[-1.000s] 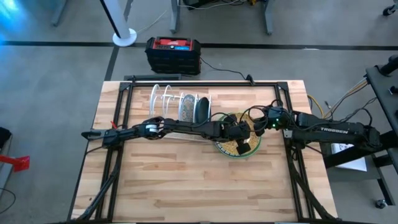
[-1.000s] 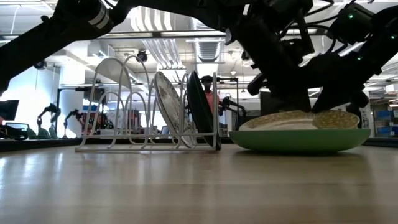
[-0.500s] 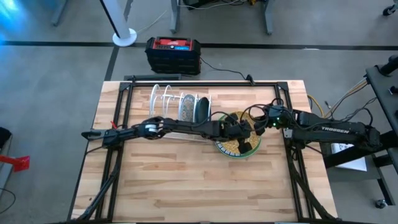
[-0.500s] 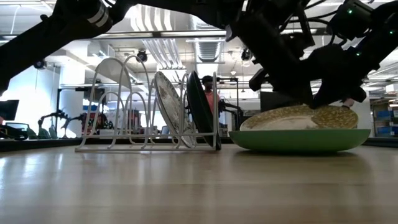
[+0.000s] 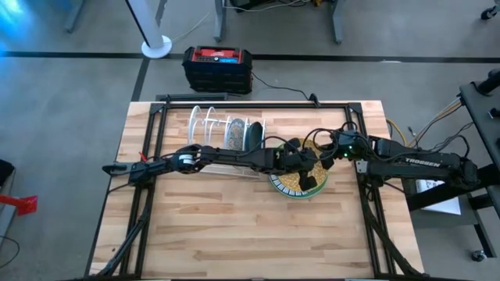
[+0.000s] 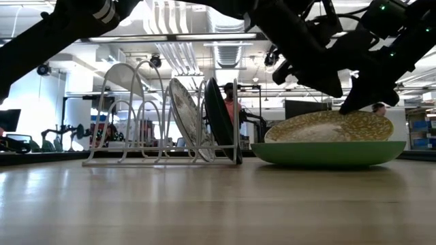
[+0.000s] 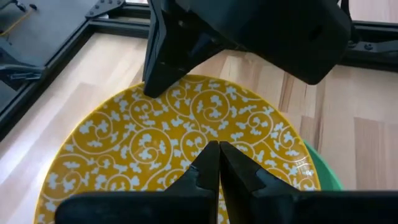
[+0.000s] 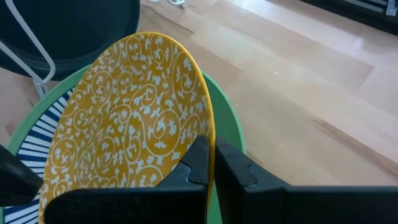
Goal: Sort dishes
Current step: Put the yellow plate in the dish rack
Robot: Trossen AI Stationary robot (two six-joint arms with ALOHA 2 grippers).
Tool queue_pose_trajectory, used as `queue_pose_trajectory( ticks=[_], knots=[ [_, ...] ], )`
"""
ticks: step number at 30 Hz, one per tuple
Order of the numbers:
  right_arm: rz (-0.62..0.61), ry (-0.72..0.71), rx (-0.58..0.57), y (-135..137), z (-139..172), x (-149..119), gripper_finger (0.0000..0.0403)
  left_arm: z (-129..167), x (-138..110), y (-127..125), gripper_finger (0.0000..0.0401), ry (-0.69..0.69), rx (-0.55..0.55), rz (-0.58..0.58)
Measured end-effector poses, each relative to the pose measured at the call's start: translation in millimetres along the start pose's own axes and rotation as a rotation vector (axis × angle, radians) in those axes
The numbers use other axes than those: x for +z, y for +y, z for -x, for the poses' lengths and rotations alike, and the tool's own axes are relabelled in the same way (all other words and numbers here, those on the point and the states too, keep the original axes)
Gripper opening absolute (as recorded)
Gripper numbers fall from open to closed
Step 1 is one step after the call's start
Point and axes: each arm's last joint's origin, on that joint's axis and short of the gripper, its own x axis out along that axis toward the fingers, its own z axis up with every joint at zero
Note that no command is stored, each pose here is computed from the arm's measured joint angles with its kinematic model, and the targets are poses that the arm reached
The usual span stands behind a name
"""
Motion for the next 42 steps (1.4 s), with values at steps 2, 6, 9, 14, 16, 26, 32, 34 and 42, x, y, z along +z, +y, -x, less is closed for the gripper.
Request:
queue_pose_trajectory(
  ticks=[2, 6, 9, 14, 16, 26, 32, 34, 42],
  knots=[
    [0.004, -0.001, 0.002, 0, 0, 0, 0.0000, 1, 1, 0, 0.0000, -0.001, 0.000, 0.000],
    [0.016, -0.006, 0.007, 2, 1, 0, 0.0000, 4, 4, 1, 0.0000, -0.010, -0.003, -0.006],
    [0.017, -0.006, 0.006, 2, 1, 0, 0.0000, 8, 7, 3, 0.0000, -0.018, -0.008, -0.013],
    [0.017, -0.008, 0.006, 2, 1, 0, 0.0000, 22, 13, 7, 0.0000, 0.010, -0.005, -0.029],
    [0.018, -0.014, 0.009, 3, 2, 2, 0.0000, 29, 13, 10, 0.0000, 0.050, 0.002, -0.041],
    [0.051, -0.073, 0.036, 8, 16, 20, 0.0000, 48, 10, 19, 0.0000, 0.172, 0.080, -0.072],
    [0.067, -0.078, 0.038, 9, 20, 24, 0.0000, 56, 11, 22, 0.0000, 0.206, 0.081, -0.111],
    [0.069, -0.069, 0.033, 9, 21, 24, 0.0000, 60, 11, 23, 0.0000, 0.222, 0.082, -0.118],
    [0.073, -0.051, 0.026, 8, 20, 22, 0.0000, 71, 6, 28, 0.0000, 0.321, 0.099, -0.136]
  ],
)
